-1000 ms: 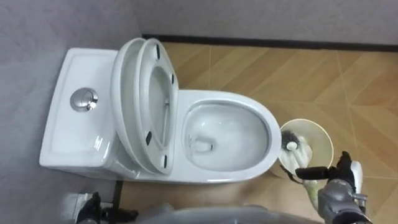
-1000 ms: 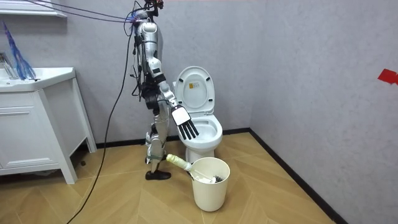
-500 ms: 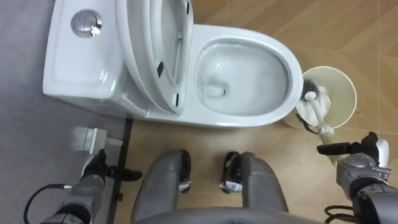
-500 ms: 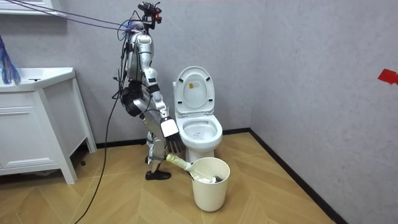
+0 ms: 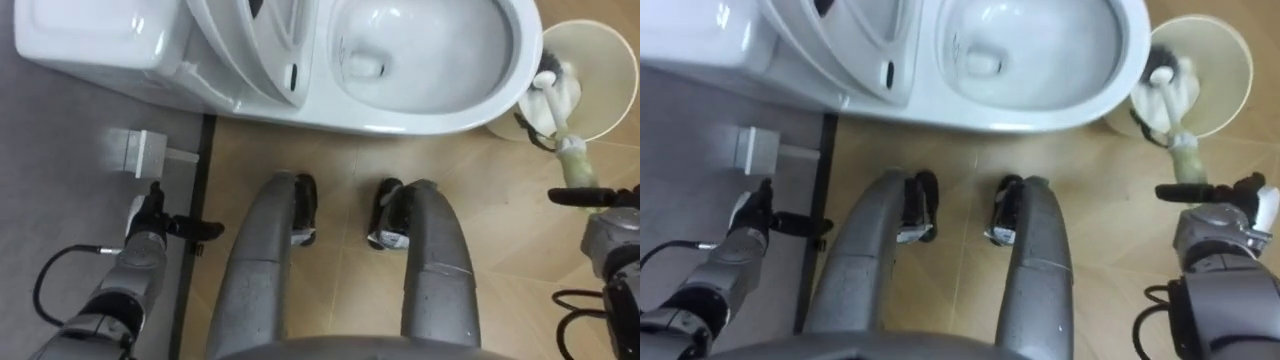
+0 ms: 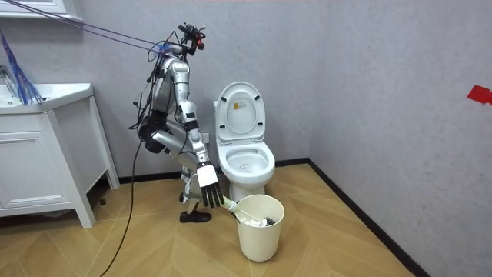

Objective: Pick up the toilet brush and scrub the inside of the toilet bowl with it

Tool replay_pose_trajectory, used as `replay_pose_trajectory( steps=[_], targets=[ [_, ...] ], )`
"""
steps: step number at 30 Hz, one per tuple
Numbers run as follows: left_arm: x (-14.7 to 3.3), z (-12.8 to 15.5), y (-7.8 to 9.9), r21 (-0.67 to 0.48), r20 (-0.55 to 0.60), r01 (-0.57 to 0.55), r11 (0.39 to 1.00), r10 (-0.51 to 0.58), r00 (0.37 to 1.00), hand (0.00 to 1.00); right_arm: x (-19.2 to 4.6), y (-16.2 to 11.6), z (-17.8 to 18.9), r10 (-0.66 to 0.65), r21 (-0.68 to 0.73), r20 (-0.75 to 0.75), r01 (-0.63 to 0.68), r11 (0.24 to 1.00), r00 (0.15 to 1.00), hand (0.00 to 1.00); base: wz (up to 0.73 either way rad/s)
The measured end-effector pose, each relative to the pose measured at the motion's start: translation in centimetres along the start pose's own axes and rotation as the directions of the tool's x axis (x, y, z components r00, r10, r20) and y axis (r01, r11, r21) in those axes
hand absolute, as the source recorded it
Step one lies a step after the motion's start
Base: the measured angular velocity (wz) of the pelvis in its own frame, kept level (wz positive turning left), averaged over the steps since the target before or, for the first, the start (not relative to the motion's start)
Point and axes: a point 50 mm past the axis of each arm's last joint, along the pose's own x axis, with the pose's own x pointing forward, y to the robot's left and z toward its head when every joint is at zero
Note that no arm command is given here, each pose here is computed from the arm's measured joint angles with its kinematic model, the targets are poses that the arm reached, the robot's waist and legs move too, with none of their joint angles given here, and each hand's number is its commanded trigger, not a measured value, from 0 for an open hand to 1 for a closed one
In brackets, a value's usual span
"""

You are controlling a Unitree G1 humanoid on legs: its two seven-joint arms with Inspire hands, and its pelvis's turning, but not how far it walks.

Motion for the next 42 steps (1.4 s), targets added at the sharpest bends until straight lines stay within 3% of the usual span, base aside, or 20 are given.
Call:
replay_pose_trajectory(
  steps=[14,26,42],
  targets=[
    [0.1,2.0,0.8,-0.031,0.076,-0.009,0.999,0.012,0.997,0.00,0.7,-2.0,3.7,-0.006,-0.040,0.117,0.011,0.999,0.993,0.00,0.00],
    [0.1,2.1,1.8,-0.079,0.074,-0.002,0.997,0.008,0.997,0.00,0.6,-1.3,4.6,0.042,-0.068,0.152,-0.032,0.997,0.988,0.00,0.03],
    [0.1,2.6,2.2,-0.152,0.065,0.015,0.988,-0.006,0.998,0.00,0.9,-2.0,2.2,0.182,-0.166,0.037,-0.173,0.971,0.983,0.00,0.04]
  ],
)
